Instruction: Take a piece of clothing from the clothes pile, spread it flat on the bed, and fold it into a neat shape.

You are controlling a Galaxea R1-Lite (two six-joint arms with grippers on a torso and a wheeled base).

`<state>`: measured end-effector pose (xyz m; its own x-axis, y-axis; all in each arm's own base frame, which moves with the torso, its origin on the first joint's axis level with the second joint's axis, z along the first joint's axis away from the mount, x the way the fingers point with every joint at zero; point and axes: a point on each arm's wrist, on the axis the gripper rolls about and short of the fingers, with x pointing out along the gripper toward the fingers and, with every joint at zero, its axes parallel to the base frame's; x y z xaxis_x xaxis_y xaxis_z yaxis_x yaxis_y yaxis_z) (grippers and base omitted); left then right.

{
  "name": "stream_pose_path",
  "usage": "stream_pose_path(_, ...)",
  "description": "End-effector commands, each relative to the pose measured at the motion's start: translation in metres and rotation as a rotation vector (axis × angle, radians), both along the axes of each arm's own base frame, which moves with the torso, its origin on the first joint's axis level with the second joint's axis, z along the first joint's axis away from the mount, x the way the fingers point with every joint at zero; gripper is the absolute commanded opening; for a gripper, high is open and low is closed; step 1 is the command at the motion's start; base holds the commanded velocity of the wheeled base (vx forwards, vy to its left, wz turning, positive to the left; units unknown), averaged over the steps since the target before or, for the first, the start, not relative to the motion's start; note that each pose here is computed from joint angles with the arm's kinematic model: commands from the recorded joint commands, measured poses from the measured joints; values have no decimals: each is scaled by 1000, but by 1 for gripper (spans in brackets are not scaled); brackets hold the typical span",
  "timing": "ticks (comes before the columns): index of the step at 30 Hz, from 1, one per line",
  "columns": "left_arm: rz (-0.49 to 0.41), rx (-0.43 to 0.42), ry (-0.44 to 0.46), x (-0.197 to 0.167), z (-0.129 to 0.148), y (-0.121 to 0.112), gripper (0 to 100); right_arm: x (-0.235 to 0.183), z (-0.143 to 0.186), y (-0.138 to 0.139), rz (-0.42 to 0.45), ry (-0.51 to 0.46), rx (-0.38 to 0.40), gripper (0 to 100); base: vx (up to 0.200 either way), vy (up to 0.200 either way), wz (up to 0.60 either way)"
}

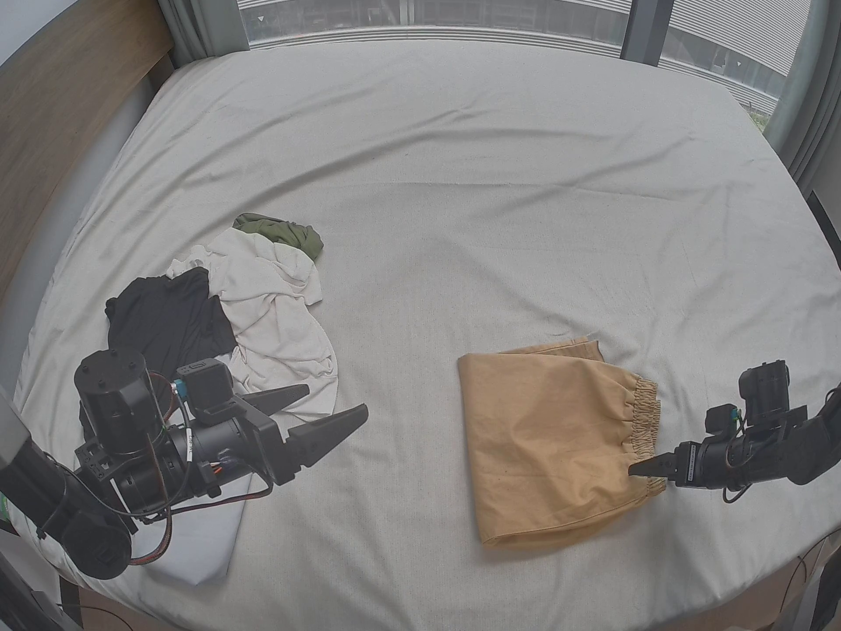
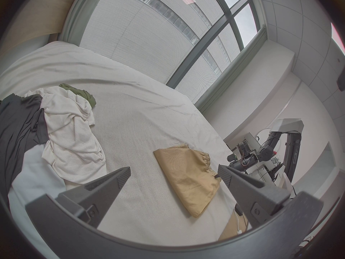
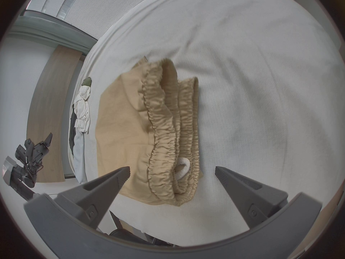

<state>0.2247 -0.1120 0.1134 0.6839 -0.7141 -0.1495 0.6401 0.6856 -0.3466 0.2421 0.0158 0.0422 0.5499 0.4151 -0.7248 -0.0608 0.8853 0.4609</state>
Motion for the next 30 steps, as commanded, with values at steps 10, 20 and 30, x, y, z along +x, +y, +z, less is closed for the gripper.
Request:
stream_pose_path(10, -1, 0, 0, -1, 0, 0, 100, 12, -35, 13, 52, 59, 34, 100, 0, 0, 0)
stream_pose_path(20, -3, -10, -18, -1, 1, 0, 100, 19, -31, 25, 51, -15, 122, 100, 0, 0, 0)
stream_pose_path(30, -3, -11, -20, -1, 1, 0, 100, 19, -34, 28, 63, -40, 127, 0, 0, 0, 0)
